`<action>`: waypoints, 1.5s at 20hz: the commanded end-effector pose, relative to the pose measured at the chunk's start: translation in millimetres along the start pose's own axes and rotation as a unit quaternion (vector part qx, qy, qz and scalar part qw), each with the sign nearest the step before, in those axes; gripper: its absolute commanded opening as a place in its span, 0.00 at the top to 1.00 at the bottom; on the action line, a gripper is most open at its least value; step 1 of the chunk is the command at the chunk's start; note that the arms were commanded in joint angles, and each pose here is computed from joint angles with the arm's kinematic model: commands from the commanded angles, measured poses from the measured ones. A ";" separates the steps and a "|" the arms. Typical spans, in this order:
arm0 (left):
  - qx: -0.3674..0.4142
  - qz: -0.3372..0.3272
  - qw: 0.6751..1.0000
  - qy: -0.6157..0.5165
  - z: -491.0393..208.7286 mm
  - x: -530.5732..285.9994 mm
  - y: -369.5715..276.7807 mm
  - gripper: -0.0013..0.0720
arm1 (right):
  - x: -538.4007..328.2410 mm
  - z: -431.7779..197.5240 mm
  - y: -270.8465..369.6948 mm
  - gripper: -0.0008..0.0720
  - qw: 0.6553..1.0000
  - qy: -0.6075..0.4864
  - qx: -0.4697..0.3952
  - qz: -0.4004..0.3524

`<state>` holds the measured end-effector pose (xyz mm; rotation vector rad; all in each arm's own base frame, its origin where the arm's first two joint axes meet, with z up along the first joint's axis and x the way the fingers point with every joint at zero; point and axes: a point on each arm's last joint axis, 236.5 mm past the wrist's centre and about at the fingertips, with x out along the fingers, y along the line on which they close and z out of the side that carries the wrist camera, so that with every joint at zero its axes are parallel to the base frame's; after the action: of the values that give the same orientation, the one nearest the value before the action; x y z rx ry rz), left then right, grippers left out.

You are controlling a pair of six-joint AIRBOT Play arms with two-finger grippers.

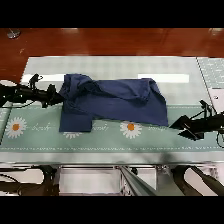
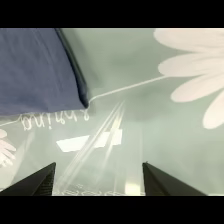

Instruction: Fold the shirts.

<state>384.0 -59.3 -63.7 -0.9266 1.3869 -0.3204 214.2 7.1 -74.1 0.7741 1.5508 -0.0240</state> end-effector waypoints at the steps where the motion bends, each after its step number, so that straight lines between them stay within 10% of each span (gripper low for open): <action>1: 0.012 -0.001 1.000 0.005 -1.9 2.6 -5.7 0.96 | 5.2 17.1 5.5 0.14 0.999 -0.041 0.018 0.018; 16: 0.026 -0.004 1.000 0.003 -1.8 6.5 -11.5 0.96 | 54.5 66.9 80.1 0.17 0.992 -0.042 0.024 0.119; 19: 0.025 -0.018 1.000 0.001 -2.8 3.4 -20.8 0.96 | 54.0 72.1 99.0 0.95 0.993 -0.025 -0.024 0.110; 25: 0.141 -0.111 0.970 -0.163 47.4 -106.0 -147.6 0.96 | -83.6 121.9 201.8 0.95 0.961 -0.134 -0.189 0.151; 30: 0.322 -0.140 0.844 -0.405 21.9 -298.7 -306.4 0.96 | -324.5 92.1 316.4 0.95 0.838 -0.386 -0.340 0.183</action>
<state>463.4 -42.8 230.3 -0.7013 0.6140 -0.4946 444.8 58.1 201.9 0.5253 0.8047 0.3974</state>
